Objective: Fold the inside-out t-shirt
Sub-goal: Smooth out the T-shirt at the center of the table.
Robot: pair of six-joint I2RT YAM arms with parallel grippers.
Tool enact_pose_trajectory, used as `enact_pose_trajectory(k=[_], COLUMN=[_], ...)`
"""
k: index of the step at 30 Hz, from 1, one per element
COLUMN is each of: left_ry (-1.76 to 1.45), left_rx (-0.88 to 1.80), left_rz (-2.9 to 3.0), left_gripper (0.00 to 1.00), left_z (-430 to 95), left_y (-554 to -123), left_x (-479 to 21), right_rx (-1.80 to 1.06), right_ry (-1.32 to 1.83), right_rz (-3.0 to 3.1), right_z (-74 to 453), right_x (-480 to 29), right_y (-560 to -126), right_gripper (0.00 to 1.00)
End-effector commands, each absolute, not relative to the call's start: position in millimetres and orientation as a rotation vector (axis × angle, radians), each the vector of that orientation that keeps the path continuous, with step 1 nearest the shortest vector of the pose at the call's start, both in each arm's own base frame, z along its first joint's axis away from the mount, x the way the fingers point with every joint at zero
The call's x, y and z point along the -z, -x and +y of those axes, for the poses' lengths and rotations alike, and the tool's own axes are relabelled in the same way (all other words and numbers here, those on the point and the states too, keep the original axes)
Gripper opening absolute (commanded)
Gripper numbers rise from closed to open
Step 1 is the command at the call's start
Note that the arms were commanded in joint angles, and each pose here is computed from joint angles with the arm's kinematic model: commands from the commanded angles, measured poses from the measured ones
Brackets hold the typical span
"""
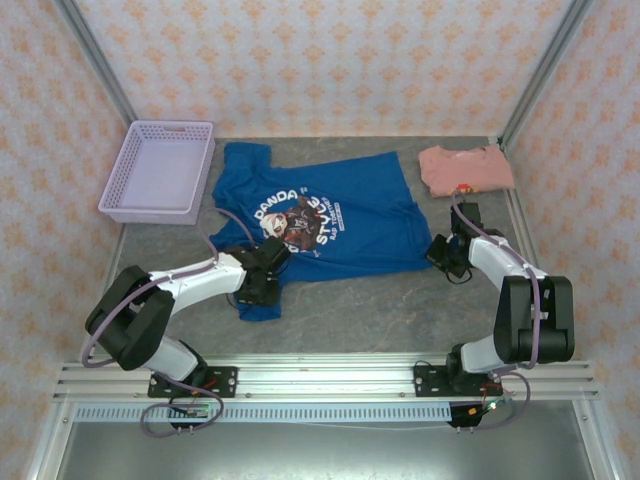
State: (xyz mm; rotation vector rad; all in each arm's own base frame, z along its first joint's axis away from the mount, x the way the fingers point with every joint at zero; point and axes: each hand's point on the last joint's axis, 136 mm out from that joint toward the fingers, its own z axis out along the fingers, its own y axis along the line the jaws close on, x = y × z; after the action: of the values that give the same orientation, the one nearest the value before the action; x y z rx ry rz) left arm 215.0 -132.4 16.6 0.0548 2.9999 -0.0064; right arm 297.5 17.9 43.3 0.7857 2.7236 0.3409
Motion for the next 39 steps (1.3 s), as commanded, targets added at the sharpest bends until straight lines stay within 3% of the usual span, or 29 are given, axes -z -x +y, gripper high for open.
enact_pose_trajectory(k=[1, 15, 23, 31, 33, 36, 39], left_ry=[-0.088, -0.08, -0.213, -0.316, -0.349, -0.38, -0.352], left_rx=[0.029, 0.222, 0.417, 0.487, 0.494, 0.498, 0.427], left_rz=[2.979, 2.919, 2.813, 2.811, 2.812, 2.818, 2.804], left_gripper=[0.03, 0.0, 0.0, 0.0, 0.09, 0.39, 0.53], left_z=[-137.2, -149.0, -203.1, -261.4, -273.6, -278.3, -255.4], left_y=[-218.4, -209.4, -213.1, -219.2, -219.6, -216.3, -210.6], left_x=[-24.9, -62.2, -99.2, -87.9, -86.2, -85.7, -89.4], right_rx=[-0.329, -0.332, -0.328, -0.338, -0.34, -0.34, -0.344], right_ry=[-0.779, -0.779, -0.778, -0.775, -0.776, -0.776, -0.778], right_rz=[2.747, 2.753, 2.757, 2.757, 2.756, 2.757, 2.758], right_z=[16.3, 16.8, 16.6, 17.8, 17.9, 18.0, 18.5], right_x=[-40.4, -39.1, -38.7, -39.9, -40.4, -40.4, -40.5], right_y=[-291.1, -290.0, -289.2, -290.4, -290.5, -290.2, -288.3], right_gripper=[0.07, 0.07, 0.07, 0.07, 0.07, 0.07, 0.07])
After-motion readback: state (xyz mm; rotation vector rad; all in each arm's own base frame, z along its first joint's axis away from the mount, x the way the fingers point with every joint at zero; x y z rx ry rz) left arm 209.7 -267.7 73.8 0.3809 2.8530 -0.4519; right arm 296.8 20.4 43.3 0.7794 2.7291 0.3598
